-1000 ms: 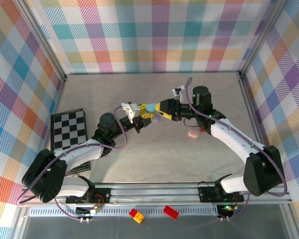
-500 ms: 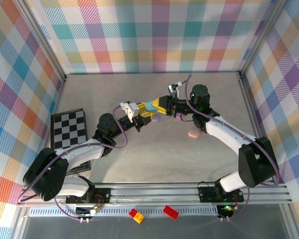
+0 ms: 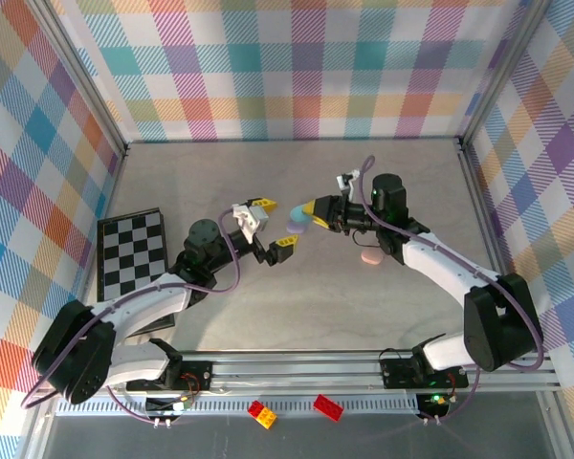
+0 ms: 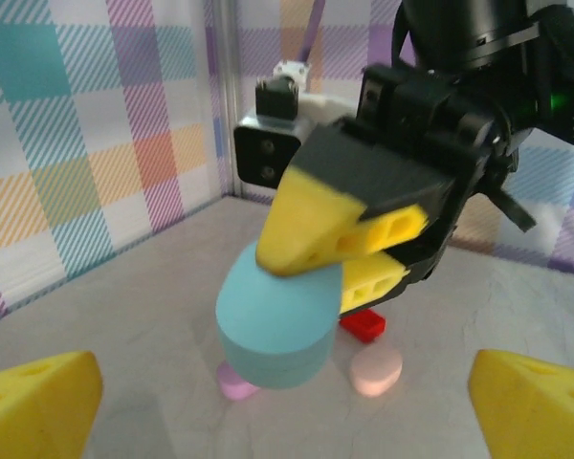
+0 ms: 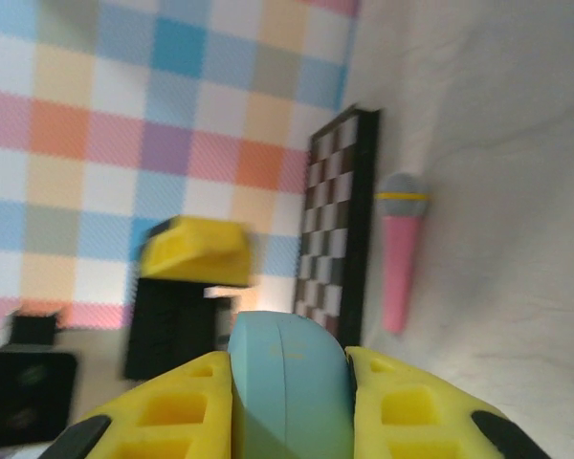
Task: Insert the wireless bluetooth earbuds into the charging case
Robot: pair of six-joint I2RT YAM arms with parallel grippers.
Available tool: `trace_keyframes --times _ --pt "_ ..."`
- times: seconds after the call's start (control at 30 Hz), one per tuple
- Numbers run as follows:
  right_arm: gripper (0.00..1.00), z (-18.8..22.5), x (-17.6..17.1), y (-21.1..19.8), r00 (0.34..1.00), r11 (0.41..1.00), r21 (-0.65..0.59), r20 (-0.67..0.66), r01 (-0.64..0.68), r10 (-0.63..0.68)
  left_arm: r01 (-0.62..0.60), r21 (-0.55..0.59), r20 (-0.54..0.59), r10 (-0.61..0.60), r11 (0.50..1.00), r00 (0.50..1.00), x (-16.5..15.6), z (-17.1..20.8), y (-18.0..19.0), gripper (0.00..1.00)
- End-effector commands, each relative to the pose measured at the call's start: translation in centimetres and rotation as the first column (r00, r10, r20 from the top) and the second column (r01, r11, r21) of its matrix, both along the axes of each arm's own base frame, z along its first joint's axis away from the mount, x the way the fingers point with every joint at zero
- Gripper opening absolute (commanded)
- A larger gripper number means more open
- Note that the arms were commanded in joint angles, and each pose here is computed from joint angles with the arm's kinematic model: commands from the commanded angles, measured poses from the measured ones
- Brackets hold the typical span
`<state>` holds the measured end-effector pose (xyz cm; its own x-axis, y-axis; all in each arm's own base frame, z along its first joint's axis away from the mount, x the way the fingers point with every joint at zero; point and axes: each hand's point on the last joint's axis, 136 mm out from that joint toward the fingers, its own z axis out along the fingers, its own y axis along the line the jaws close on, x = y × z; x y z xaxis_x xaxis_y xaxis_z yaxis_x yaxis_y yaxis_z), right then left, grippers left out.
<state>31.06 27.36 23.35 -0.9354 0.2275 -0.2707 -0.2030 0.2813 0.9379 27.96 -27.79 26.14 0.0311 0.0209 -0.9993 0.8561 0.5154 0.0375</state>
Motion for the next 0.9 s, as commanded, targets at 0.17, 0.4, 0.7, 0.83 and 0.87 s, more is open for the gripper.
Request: trace_keyframes --times 0.17,0.4,0.7,0.83,0.87 --pt "0.17 -10.8 1.2 -2.4 0.984 0.968 -0.221 -0.1 0.12 -0.145 0.07 0.249 -0.124 -0.04 0.966 0.991 -2.6 -4.9 1.2 1.0" --pt "0.17 -17.3 1.1 -3.6 0.966 0.929 -0.344 -0.16 0.136 -0.201 0.134 0.297 -0.165 -0.088 0.945 0.982 -3.3 -5.7 1.0 1.0" --pt "0.33 -20.1 1.0 -4.4 0.961 0.902 -0.407 -0.158 0.147 -0.228 0.133 0.332 -0.183 -0.075 0.934 0.98 -3.1 -6.8 1.2 1.0" --pt "0.65 -18.4 1.4 -5.8 0.966 0.854 -0.484 -0.064 0.19 -0.251 0.03 0.302 -0.164 0.021 0.953 0.986 -1.4 -6.5 2.5 1.0" --pt "0.71 -17.9 1.5 -6.4 0.966 0.832 -0.515 -0.03 0.206 -0.258 -0.013 0.282 -0.166 0.062 0.959 0.984 -0.6 -6.3 3.2 1.0"
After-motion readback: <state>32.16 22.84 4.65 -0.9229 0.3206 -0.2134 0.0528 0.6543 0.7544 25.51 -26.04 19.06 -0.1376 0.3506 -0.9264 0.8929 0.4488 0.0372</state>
